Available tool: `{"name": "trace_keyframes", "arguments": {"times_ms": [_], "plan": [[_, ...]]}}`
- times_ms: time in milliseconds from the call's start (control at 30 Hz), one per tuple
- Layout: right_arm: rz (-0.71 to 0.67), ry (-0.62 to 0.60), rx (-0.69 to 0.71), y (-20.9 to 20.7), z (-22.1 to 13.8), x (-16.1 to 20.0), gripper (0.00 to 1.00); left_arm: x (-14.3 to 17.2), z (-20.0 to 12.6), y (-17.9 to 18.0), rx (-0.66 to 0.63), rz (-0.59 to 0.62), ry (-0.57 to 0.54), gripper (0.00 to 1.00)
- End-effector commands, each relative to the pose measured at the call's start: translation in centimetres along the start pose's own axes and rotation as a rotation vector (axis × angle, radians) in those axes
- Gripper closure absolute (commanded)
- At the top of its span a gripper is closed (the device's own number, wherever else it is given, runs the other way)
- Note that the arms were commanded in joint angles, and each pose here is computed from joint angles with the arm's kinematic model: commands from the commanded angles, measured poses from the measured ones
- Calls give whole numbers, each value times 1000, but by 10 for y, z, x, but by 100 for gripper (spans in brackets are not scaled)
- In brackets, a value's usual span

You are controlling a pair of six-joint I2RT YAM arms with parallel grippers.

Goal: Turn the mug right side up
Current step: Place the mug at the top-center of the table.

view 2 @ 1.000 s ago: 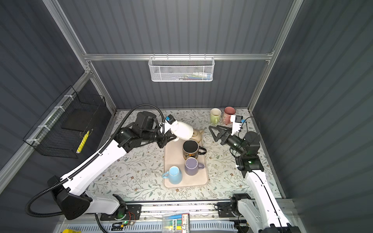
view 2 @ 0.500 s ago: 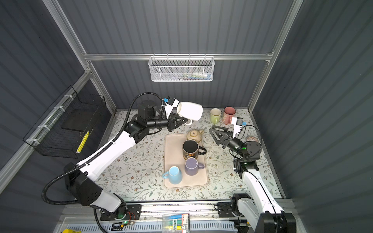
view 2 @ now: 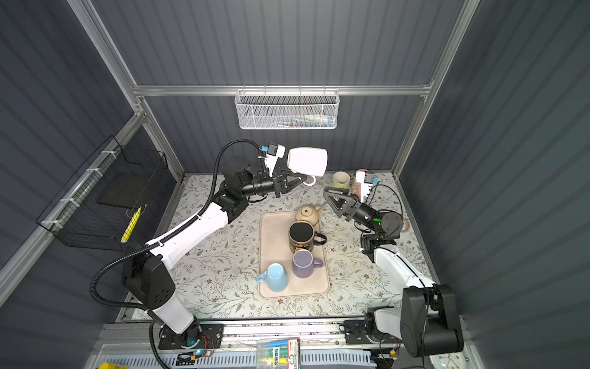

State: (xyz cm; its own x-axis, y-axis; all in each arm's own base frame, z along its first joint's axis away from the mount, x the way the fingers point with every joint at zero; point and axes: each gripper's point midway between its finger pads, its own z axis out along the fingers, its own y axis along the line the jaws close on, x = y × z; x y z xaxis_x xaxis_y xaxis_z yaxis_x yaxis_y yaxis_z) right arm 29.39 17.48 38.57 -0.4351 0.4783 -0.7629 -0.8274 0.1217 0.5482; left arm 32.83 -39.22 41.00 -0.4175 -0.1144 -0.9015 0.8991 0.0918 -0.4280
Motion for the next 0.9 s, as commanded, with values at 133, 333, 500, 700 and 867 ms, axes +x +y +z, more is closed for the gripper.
{"name": "trace_keyframes", "arguments": {"times_ms": [133,333,500,700,867], "plan": [[-78,7,-38,9,21,-11,28,-42,-4,-35,124,88,-122,100],[-84,3,-47,6,29,-16,32,-46,-4,-40,174,61,-153,100],[-98,2,-51,5,34,-22,33,-47,-4,-43,208,31,-164,100],[-120,-1,-65,7,38,-29,40,-43,-2,-38,227,-22,-174,100],[-137,-3,-72,7,42,-33,47,-40,0,-32,226,-60,-174,100]]}}
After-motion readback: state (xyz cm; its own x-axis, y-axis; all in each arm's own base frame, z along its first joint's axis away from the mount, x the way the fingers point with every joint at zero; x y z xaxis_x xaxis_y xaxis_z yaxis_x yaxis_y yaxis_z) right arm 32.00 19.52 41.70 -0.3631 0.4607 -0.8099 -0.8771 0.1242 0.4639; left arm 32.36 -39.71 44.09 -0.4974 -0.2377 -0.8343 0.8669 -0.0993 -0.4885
